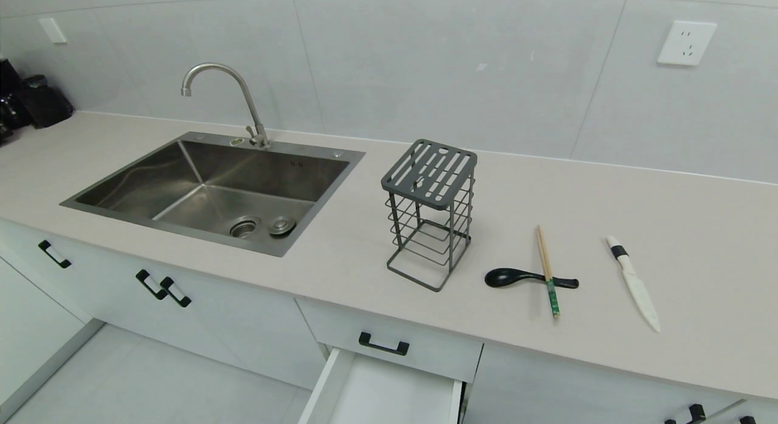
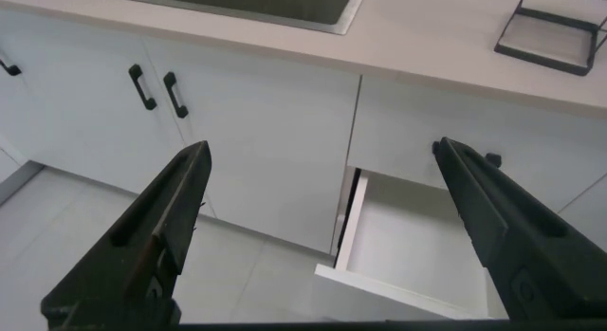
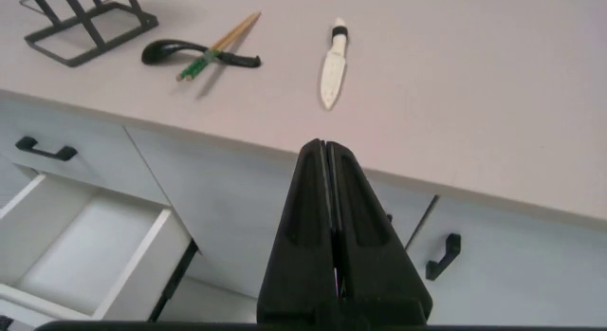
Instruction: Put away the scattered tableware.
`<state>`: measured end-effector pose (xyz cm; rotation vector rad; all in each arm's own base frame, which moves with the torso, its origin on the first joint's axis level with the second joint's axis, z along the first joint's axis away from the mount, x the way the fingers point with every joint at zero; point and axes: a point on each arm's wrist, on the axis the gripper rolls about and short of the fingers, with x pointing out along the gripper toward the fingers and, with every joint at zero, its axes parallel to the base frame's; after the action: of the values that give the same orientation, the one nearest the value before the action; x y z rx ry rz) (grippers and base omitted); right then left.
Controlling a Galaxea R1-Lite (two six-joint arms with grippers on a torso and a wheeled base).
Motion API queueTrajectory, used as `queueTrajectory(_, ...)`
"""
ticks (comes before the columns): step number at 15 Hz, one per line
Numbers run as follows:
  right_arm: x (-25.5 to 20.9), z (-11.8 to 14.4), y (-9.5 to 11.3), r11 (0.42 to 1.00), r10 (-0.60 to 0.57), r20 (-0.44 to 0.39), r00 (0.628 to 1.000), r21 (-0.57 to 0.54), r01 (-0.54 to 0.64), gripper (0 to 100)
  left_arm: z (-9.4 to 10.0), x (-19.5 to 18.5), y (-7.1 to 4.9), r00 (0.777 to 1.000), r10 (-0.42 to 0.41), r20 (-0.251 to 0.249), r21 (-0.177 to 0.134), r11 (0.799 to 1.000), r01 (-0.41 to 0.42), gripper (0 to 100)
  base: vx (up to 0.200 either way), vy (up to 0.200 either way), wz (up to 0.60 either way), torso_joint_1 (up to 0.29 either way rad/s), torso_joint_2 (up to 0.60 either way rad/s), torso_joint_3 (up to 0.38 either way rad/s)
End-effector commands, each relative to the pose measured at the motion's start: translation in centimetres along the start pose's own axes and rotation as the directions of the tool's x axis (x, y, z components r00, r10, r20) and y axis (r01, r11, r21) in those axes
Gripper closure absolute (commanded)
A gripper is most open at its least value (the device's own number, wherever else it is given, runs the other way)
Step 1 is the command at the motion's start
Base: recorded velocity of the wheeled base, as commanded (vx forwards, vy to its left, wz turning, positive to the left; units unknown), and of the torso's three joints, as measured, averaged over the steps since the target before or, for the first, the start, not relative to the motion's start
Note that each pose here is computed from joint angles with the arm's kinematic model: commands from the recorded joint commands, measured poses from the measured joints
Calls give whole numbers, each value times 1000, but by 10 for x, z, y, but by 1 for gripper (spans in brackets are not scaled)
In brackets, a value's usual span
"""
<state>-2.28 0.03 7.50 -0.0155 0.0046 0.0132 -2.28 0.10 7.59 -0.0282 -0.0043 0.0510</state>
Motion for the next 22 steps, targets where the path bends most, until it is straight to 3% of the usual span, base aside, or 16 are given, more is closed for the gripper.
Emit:
queueTrajectory(1,0,0,0,1000,-1,0,1000,0,1,100,0,0,0,1000,1,1,3,1000,-1,0,0,0,0,315,-608,-310)
queueTrajectory(2,0,0,0,1000,-1,-1,1000,0,1,100,0,0,0,1000,1,1,5,1000,-1,0,0,0,0,134,-344,-129)
queueTrajectory(3,0,0,0,1000,-2,2,1000,3,2,0,0,0,0,1000,1,1,3,1000,-1,0,0,0,0,46,-95,-56)
queueTrajectory(11,0,1,1,999,28,13,1000,-16,-28,0,0,0,0,1000,1,-1,4,1000,-1,0,0,0,0,0,0,0)
queueTrajectory(13,-1,17,1,996,49,162,986,-83,-36,0,0,0,0,1000,1,-1,2,1000,-1,0,0,0,0,0,0,0)
queueTrajectory(15,-3,23,3,990,123,222,967,-101,-103,0,0,0,0,1000,1,1,3,1000,-1,0,0,0,0,0,0,0)
queueTrajectory(17,5,27,5,958,278,134,951,-107,-265,0,0,0,0,1000,1,1,3,1000,-1,0,0,0,0,0,0,0)
queueTrajectory(20,26,56,5,933,353,5,936,-75,-352,0,0,0,0,1000,1,-1,4,1000,-1,0,0,0,0,0,0,0)
queueTrajectory(22,39,59,7,916,392,-73,917,-58,-397,0,0,0,0,1000,1,-1,2,1000,-1,0,0,0,0,0,0,0)
